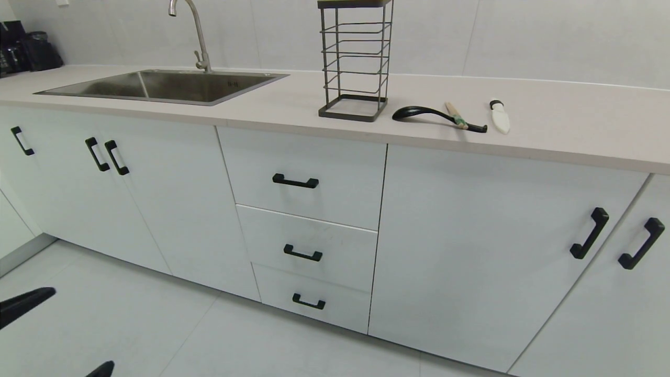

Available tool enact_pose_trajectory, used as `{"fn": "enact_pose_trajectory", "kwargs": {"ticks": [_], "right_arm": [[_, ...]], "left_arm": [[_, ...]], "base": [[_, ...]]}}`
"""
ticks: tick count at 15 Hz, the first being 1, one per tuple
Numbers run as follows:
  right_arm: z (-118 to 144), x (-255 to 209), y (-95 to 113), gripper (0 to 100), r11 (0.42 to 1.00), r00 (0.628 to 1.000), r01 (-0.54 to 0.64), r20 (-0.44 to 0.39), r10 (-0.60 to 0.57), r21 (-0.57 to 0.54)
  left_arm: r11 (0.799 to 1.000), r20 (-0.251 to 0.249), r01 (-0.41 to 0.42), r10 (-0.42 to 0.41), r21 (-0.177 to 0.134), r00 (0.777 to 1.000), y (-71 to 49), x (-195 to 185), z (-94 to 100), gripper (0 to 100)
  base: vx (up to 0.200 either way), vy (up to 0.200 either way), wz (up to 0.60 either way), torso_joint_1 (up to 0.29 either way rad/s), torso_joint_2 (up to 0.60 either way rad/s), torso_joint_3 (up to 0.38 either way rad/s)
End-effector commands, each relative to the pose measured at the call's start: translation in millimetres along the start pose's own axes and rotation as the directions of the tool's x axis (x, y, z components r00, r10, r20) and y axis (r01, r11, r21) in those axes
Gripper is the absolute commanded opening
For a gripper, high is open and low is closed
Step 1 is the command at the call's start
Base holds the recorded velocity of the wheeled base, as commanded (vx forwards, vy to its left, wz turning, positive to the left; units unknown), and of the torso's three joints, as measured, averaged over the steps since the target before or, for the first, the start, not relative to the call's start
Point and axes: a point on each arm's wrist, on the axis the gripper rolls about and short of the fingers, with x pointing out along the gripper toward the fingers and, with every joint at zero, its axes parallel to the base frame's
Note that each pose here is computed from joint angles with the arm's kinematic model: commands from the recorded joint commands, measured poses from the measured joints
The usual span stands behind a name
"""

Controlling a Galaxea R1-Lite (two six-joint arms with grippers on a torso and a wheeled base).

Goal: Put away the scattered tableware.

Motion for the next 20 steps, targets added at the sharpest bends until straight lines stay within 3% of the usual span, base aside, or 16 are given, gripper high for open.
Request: {"fn": "enact_pose_trajectory", "kwargs": {"ticks": [1, 3, 4, 5, 6, 7, 8, 11, 13, 14, 15, 18, 20], "right_arm": [[0, 0, 0, 0, 1.0, 1.0, 0.0, -0.002, 0.0, 0.0], [0, 0, 0, 0, 1.0, 1.0, 0.0, -0.002, 0.0, 0.0], [0, 0, 0, 0, 1.0, 1.0, 0.0, -0.002, 0.0, 0.0], [0, 0, 0, 0, 1.0, 1.0, 0.0, -0.002, 0.0, 0.0], [0, 0, 0, 0, 1.0, 1.0, 0.0, -0.002, 0.0, 0.0], [0, 0, 0, 0, 1.0, 1.0, 0.0, -0.002, 0.0, 0.0], [0, 0, 0, 0, 1.0, 1.0, 0.0, -0.002, 0.0, 0.0], [0, 0, 0, 0, 1.0, 1.0, 0.0, -0.002, 0.0, 0.0], [0, 0, 0, 0, 1.0, 1.0, 0.0, -0.002, 0.0, 0.0], [0, 0, 0, 0, 1.0, 1.0, 0.0, -0.002, 0.0, 0.0], [0, 0, 0, 0, 1.0, 1.0, 0.0, -0.002, 0.0, 0.0], [0, 0, 0, 0, 1.0, 1.0, 0.0, -0.002, 0.0, 0.0], [0, 0, 0, 0, 1.0, 1.0, 0.0, -0.002, 0.0, 0.0]], "left_arm": [[0.994, -0.104, 0.102, -0.106, -0.042, 0.989, 3.9, 21, -6.8, 100], [0.99, -0.143, 0.13, -0.135, -0.047, 0.98, 2.0, 25, -14.8, 100], [0.984, -0.218, 0.177, -0.168, 0.023, 0.961, 4.6, 37, -20.9, 100], [0.98, -0.232, 0.193, -0.178, 0.044, 0.956, 5.1, 40, -21.8, 100], [0.956, -0.282, 0.271, -0.231, 0.112, 0.931, 4.7, 51, -26.8, 100], [0.933, -0.316, 0.333, -0.277, 0.138, 0.907, 2.8, 58, -30.7, 100], [0.888, -0.371, 0.428, -0.344, 0.171, 0.862, -1.3, 70, -37.1, 100], [0.799, -0.494, 0.552, -0.389, 0.239, 0.777, -0.6, 99, -51.8, 100], [0.757, -0.529, 0.597, -0.404, 0.265, 0.747, 3.0, 119, -53.6, 100], [0.75, -0.533, 0.604, -0.406, 0.27, 0.742, 3.7, 122, -53.9, 100], [0.719, -0.564, 0.626, -0.394, 0.302, 0.726, 7.3, 133, -58.2, 100], [0.643, -0.652, 0.638, -0.272, 0.424, 0.707, 18.6, 143, -70.4, 100], [0.62, -0.652, 0.646, -0.27, 0.446, 0.709, 23.9, 169, -71.5, 100]], "base": [[0.0, 0.0, 0.0, 0.0, 0.0, 0.0], [0.0, 0.0, 0.0, 0.0, 0.0, 0.0], [0.0, 0.0, 0.0, 0.0, 0.0, 0.0], [0.0, 0.0, 0.0, 0.0, 0.0, 0.0], [0.0, 0.0, 0.0, 0.0, 0.0, 0.0], [0.0, 0.0, 0.0, 0.0, 0.0, 0.0], [0.0, 0.0, 0.0, 0.0, 0.0, 0.0], [0.0, 0.0, 0.0, 0.0, 0.0, 0.0], [0.0, 0.0, 0.0, 0.0, 0.0, 0.0], [0.0, 0.0, 0.0, 0.0, 0.0, 0.0], [0.0, 0.0, 0.0, 0.0, 0.0, 0.0], [0.0, 0.0, 0.0, 0.0, 0.0, 0.0], [0.0, 0.0, 0.0, 0.0, 0.0, 0.0]]}}
